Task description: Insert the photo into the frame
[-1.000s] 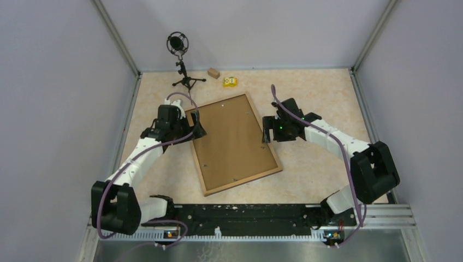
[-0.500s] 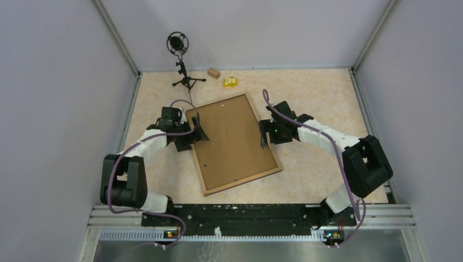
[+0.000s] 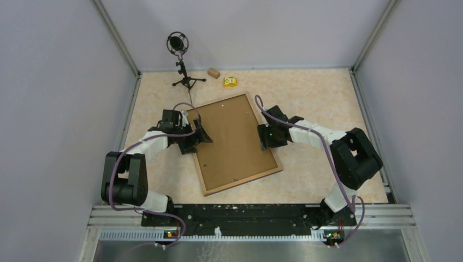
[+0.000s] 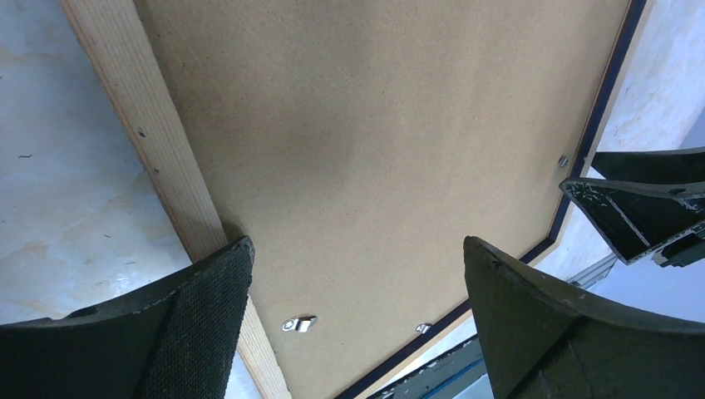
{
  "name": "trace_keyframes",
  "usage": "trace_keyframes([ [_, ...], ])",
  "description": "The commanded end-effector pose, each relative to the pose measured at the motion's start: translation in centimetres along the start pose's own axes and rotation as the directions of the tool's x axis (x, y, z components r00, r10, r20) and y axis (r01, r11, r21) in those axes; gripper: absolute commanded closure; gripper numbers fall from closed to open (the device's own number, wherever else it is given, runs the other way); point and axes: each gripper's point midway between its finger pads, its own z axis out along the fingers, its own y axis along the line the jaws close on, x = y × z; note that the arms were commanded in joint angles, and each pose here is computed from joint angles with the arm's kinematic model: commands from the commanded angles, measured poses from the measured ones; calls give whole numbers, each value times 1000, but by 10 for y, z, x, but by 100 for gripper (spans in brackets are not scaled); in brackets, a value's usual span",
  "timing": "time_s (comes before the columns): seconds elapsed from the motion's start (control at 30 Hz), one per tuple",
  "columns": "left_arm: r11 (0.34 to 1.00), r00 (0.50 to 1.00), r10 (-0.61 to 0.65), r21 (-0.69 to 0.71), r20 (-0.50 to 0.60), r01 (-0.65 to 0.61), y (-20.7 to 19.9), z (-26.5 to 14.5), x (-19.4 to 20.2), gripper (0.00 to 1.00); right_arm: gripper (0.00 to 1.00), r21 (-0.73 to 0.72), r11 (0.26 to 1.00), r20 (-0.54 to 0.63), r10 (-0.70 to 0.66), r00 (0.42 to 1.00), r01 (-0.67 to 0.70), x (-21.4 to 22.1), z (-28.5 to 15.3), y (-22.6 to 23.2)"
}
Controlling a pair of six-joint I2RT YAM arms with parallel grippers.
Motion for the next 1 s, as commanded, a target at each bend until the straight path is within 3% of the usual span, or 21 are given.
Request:
trace_keyframes([
  [0.0, 1000, 1000, -6, 12, 0, 6, 3, 2, 0, 2, 40, 29, 1000, 75, -6, 997, 4, -23, 1, 5],
  [0.4, 1000, 1000, -12, 18, 3, 12, 5, 1, -2, 3, 46, 114, 993, 60, -44, 997, 36, -19, 11, 4],
  [0.97, 1000, 1000, -17, 19, 0, 17, 7, 1, -1, 3, 74, 174, 981, 40, 76, 996, -82, -9, 19, -4],
])
